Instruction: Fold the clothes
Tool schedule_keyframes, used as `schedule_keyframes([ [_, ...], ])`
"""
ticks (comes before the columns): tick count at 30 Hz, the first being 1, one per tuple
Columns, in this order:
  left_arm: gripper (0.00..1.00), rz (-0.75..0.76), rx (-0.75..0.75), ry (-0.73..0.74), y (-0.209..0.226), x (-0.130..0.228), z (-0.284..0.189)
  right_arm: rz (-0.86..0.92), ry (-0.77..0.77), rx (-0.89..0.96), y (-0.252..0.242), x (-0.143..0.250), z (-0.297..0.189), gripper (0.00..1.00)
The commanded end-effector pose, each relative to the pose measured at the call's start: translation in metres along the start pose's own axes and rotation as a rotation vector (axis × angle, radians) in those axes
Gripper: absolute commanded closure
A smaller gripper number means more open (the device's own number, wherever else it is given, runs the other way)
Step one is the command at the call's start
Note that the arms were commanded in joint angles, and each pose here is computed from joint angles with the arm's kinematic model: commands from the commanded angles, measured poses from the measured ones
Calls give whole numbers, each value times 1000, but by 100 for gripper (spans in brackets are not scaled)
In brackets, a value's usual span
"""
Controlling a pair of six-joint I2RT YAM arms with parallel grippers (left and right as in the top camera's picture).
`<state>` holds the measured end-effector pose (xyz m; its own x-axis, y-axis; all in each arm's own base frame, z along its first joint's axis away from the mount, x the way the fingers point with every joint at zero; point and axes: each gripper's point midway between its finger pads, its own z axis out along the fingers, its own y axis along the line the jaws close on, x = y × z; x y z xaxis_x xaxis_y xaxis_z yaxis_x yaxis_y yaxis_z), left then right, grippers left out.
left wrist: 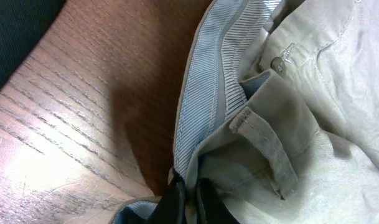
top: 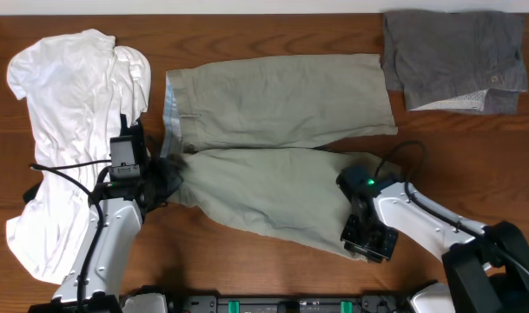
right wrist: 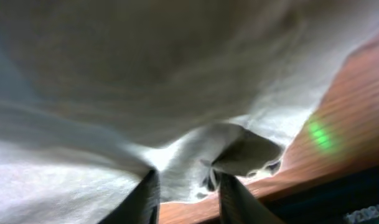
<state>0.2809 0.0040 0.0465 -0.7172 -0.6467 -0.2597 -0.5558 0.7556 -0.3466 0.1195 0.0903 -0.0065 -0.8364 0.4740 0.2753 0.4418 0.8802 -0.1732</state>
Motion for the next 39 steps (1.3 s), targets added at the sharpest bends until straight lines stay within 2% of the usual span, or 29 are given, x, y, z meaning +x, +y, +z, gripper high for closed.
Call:
schedule_keyframes([
  [1,94,10,-3,-24,-1,-8,-4,31,-7,81,-13,-1,14,81],
  [3,94,9,-3,-24,-1,-8,-4,31,-8,79,-13,-1,14,96],
  [4,94,9,-4,-22,0,-7,-4,31,-9,79,-13,-1,14,99],
  [12,94,18,9,-42,-8,-15,-16,24,-14,-9,10,-10,-6,99],
  [17,94,96,39,-92,-23,-28,-52,-54,-188,-118,36,-47,-71,99],
  [24,94,102,64,-132,-25,-22,-85,-83,-475,-198,31,-97,-182,99],
  [32,94,108,85,-164,-22,-10,-111,-82,-605,-250,8,-118,-241,99],
  [39,94,109,92,-168,-18,5,-144,-115,-699,-297,-5,-108,-271,99],
])
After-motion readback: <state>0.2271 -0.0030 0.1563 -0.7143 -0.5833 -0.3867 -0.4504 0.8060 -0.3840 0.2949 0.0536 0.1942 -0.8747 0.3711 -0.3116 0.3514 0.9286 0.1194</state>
